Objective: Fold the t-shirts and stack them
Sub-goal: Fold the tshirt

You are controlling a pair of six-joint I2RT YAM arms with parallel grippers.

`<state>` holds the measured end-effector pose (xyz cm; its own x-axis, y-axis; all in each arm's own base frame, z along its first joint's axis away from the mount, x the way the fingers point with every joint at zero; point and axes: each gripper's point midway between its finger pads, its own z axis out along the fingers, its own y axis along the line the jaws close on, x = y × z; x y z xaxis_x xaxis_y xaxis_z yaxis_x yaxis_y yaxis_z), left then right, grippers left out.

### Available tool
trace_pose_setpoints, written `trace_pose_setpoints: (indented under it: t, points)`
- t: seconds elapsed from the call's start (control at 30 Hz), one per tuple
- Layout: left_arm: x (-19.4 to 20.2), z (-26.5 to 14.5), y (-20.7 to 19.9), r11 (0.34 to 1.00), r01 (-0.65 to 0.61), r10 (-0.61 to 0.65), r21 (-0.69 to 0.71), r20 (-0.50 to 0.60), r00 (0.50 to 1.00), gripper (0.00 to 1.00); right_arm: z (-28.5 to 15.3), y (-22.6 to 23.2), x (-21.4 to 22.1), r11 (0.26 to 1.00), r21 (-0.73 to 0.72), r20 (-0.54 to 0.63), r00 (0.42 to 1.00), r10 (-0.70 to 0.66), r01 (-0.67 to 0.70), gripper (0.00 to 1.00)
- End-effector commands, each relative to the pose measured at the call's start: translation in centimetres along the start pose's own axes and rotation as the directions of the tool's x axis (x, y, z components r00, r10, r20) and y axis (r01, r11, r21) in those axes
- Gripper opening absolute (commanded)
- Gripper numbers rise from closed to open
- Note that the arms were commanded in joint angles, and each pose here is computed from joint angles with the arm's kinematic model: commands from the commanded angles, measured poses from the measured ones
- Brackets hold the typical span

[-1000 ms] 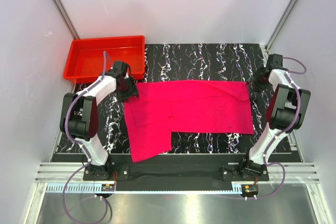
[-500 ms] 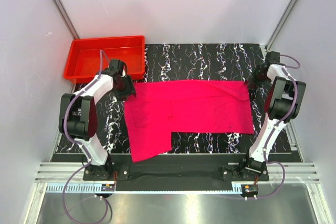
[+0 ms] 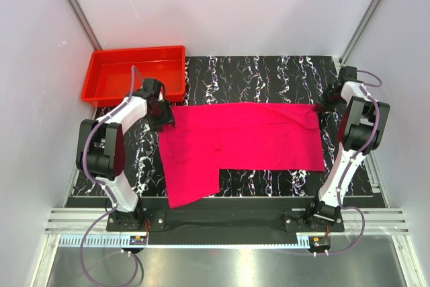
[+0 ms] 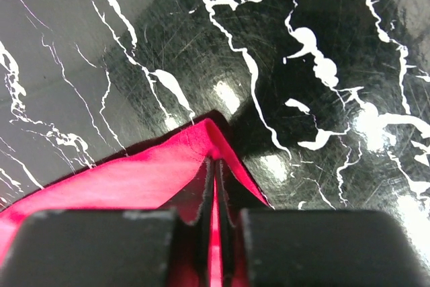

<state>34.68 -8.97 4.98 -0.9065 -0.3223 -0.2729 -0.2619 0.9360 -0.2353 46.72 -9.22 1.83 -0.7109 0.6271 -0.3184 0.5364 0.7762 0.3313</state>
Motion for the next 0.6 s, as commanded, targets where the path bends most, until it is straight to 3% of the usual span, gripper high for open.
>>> trace_pose_setpoints:
  t: [0.0,0.17,0.37,0.5,0.57]
  points:
    - [-3.7,-0.1,-0.9,1.0,-0.028,0.027,0.005,0.111,0.993,0.56,0.0,0.3,-0.6,1.0,-0.009,0.0,1.0,-0.006,0.006,0.03]
    - [-5.0,1.0,-1.2,0.999,-0.035,0.033,0.009,0.162,0.986,0.55,0.3,0.4,-0.5,1.0,-0.018,-0.009,1.0,0.004,-0.004,0.0]
    - [-5.7,2.9,-0.7,0.999,-0.035,0.039,-0.026,0.149,0.988,0.52,0.8,0.3,-0.1,1.0,-0.021,-0.025,1.0,0.011,-0.012,0.0]
    - [-6.3,3.2,-1.0,0.999,-0.038,0.041,-0.02,0.159,0.986,0.37,1.1,0.2,0.1,1.0,-0.016,-0.03,0.999,0.017,-0.018,0.0]
    - [-6.4,3.3,-1.1,0.999,-0.04,0.042,-0.019,0.16,0.986,0.17,1.3,-0.1,0.0,1.0,0.0,-0.028,0.999,0.023,-0.023,0.0]
